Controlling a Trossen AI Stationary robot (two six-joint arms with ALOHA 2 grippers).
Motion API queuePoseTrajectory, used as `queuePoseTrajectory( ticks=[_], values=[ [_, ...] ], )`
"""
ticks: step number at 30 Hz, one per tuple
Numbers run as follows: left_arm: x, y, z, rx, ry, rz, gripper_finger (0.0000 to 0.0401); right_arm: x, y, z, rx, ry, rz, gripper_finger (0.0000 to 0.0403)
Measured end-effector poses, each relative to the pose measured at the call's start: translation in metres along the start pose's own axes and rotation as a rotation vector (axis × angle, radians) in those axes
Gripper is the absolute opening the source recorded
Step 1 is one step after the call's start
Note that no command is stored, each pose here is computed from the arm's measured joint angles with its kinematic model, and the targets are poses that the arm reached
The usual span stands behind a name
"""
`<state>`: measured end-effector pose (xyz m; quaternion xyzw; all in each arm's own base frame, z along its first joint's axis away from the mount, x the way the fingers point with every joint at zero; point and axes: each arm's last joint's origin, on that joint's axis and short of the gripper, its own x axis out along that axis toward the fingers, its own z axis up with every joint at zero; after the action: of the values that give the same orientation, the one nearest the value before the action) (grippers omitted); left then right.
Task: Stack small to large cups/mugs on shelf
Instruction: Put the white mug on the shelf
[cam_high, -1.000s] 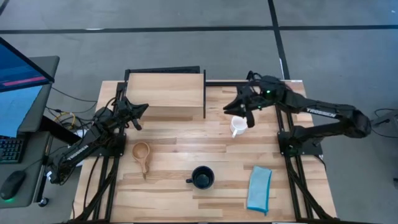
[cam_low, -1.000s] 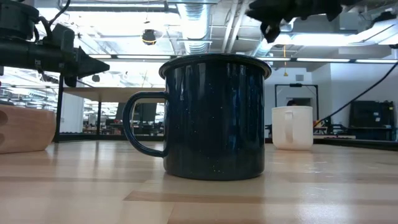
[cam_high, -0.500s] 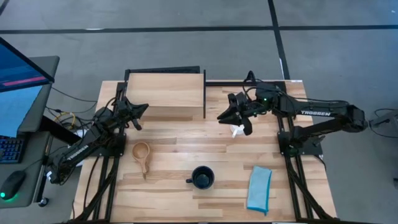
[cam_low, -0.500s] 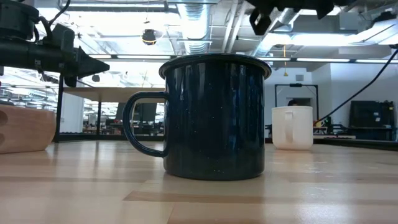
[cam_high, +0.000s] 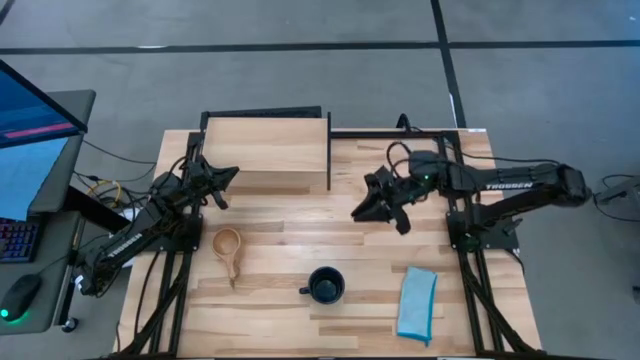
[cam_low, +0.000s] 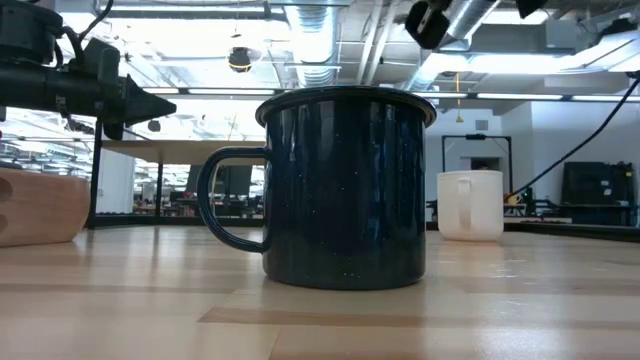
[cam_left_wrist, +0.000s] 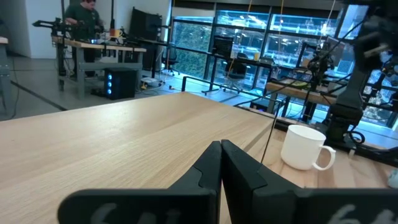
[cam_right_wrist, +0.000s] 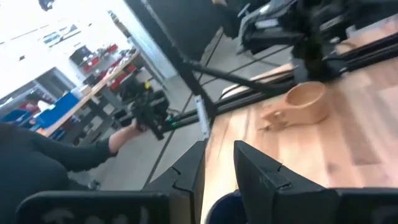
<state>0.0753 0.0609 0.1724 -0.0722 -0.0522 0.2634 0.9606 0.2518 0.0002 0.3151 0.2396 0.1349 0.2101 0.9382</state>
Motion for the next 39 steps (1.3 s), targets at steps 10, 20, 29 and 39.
queuePoseTrajectory(
  ticks=[10,20,29,39],
  values=[
    [0.000,0.000,0.000,0.000,0.000,0.000,0.0000,0.010,0.015,-0.016,-0.041,0.091,0.000,0.0089],
    [0.000,0.000,0.000,0.000,0.001,0.000,0.0000,-0.009,-0.018,-0.043,0.178,0.288,-0.503,0.0064],
    [0.000,0.000,0.000,0.000,0.000,0.000,0.0000,-0.024,-0.038,-0.037,0.339,0.198,-0.704,0.0051],
    [0.000,0.000,0.000,0.000,0.001,0.000,0.0000,-0.045,-0.049,-0.051,0.366,0.356,-0.906,0.0012]
  ],
)
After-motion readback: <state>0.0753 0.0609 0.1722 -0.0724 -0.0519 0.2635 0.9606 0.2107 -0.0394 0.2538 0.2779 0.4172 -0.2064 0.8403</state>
